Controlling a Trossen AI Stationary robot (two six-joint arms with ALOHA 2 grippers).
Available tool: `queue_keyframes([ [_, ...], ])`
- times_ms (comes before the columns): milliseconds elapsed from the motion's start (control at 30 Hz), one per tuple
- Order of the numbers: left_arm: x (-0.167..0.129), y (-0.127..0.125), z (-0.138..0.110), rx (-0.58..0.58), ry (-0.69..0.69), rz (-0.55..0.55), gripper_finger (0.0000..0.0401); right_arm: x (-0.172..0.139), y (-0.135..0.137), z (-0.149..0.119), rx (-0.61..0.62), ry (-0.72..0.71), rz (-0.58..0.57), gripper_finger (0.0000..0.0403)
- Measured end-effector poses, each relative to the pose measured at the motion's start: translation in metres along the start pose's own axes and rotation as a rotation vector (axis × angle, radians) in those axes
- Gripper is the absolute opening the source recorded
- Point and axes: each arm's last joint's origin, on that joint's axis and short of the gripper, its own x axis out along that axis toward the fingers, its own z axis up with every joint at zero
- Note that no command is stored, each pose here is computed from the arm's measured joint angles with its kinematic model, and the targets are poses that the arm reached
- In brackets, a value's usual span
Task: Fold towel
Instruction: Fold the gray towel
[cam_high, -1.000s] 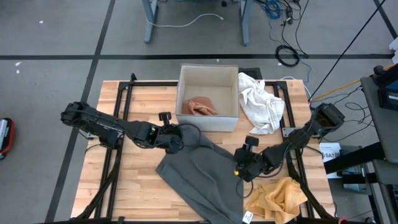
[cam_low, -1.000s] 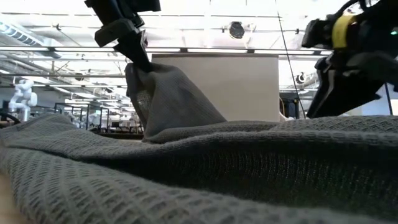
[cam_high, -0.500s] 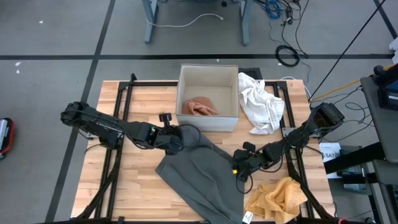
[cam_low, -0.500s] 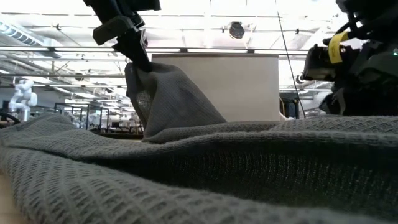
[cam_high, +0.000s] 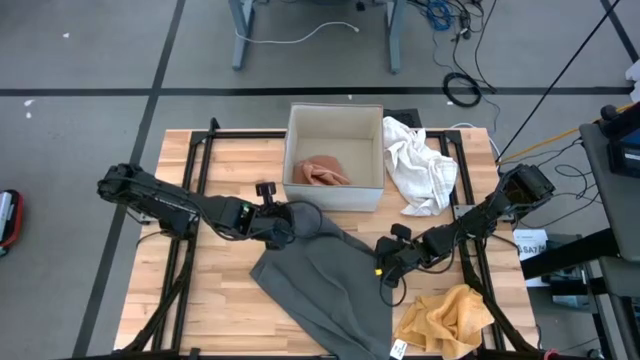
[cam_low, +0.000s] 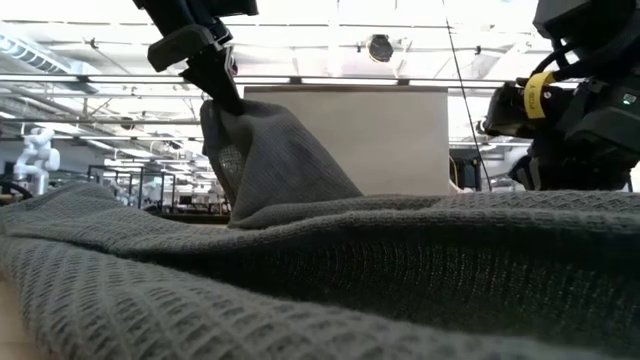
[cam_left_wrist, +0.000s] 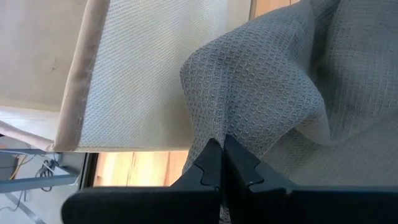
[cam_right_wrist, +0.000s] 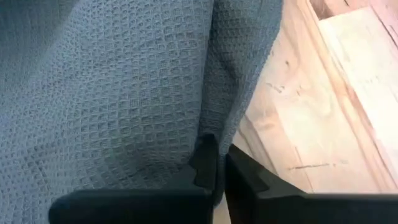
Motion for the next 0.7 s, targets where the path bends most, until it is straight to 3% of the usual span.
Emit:
queue_keyframes([
  [233, -0.003, 0.000, -0.004, 0.051, 0.020, 0.111, 0.0000, -0.017, 0.003, 0.013, -0.104, 0.005, -0.105, 0.0001],
  [500, -0.012, -0.005, -0.016, 0.078, 0.061, 0.234, 0.0000, -0.084, 0.011, 0.037, -0.183, -0.136, -0.349, 0.0000],
  [700, -0.014, -0.005, -0.028, 0.018, 0.175, 0.156, 0.0000, -0.118, 0.020, 0.036, -0.126, -0.042, -0.297, 0.0000],
])
